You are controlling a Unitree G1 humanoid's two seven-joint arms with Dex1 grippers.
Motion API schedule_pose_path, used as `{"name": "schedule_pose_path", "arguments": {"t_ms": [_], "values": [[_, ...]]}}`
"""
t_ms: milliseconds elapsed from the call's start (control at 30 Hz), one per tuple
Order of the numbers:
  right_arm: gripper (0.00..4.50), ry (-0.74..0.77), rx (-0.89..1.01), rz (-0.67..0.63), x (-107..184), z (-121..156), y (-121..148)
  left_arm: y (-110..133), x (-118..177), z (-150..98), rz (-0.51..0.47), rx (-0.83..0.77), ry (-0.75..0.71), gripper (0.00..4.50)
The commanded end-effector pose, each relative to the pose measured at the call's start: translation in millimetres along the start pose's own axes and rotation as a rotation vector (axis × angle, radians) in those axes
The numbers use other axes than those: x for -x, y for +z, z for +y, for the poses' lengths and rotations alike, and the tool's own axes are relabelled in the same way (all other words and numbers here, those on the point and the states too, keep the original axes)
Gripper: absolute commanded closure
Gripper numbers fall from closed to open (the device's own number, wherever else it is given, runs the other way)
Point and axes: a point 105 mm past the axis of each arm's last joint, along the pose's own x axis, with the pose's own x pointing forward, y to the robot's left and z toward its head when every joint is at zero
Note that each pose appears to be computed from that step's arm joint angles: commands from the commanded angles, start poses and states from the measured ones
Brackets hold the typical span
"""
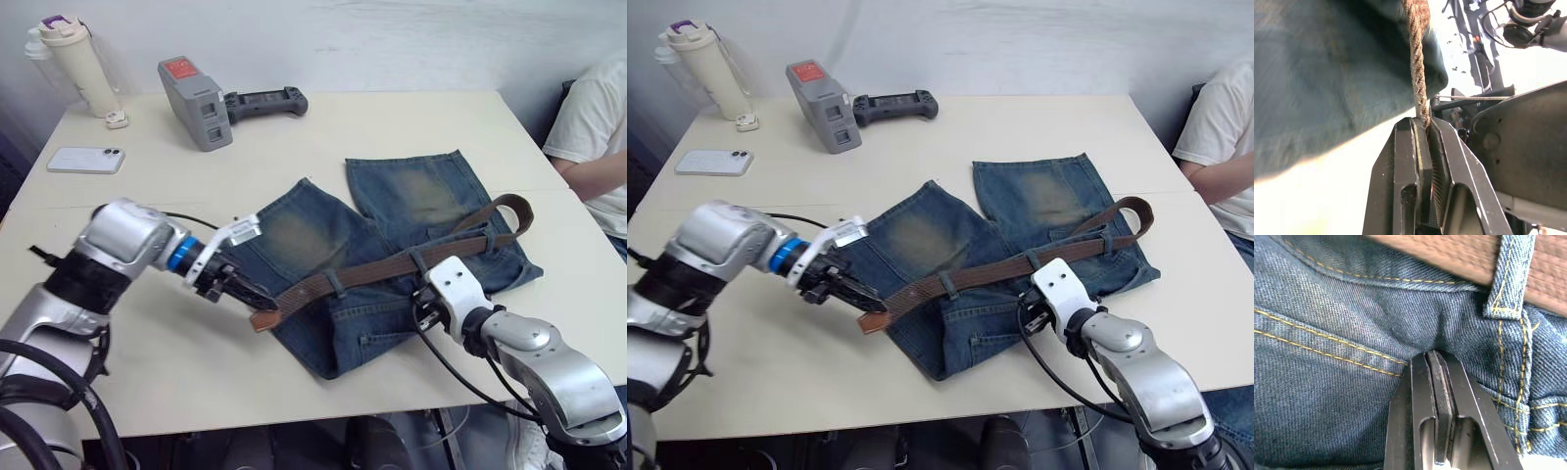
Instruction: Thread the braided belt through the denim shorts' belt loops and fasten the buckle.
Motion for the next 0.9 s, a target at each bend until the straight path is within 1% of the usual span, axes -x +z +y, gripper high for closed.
{"name": "schedule_pose_path", "arguments": {"t_ms": [33,167,267,333,433,467,533,567,600,667,733,900], "values": [[4.50,-0.049,-0.045,0.109,-1.7,-13.6,-25.5,-17.8,26.9,1.7,-0.079,0.058,0.031,4.43],[4.50,-0.031,-0.043,0.113,-2.6,-12.5,-26.3,-53.9,48.5,6.2,-0.117,0.167,0.056,4.43],[4.50,-0.015,-0.041,0.110,-5.2,-10.9,-25.5,-77.4,64.8,11.6,-0.180,0.264,0.072,4.43],[4.50,-0.002,-0.035,0.111,-7.2,-9.0,-25.1,-95.1,71.4,18.4,-0.172,0.300,0.121,4.43],[4.50,0.019,-0.032,0.103,-11.7,-6.1,-22.7,-116.4,83.2,26.9,-0.203,0.370,0.170,4.43],[4.50,0.028,-0.031,0.100,-12.8,-4.4,-21.8,-125.6,91.8,31.3,-0.228,0.405,0.202,4.43],[4.50,0.037,-0.029,0.097,-14.0,-2.6,-21.0,-136.4,101.3,35.7,-0.251,0.440,0.240,4.43],[4.50,0.039,-0.028,0.095,-14.3,-1.7,-20.4,-144.1,108.6,39.7,-0.292,0.487,0.264,4.43],[4.50,0.041,-0.028,0.094,-14.3,-1.2,-20.1,-154.6,113.3,41.6,-0.306,0.524,0.280,4.43],[4.50,0.041,-0.028,0.092,-14.2,-0.7,-19.9,-176.3,118.9,42.2,-0.283,0.566,0.307,4.43],[4.50,0.043,-0.028,0.092,-14.1,-0.2,-20.1,-187.0,122.4,43.1,-0.296,0.596,0.320,4.43],[4.50,0.048,-0.031,0.090,-14.3,1.1,-20.3,-197.9,126.0,49.6,-0.320,0.615,0.354,4.43]]}}
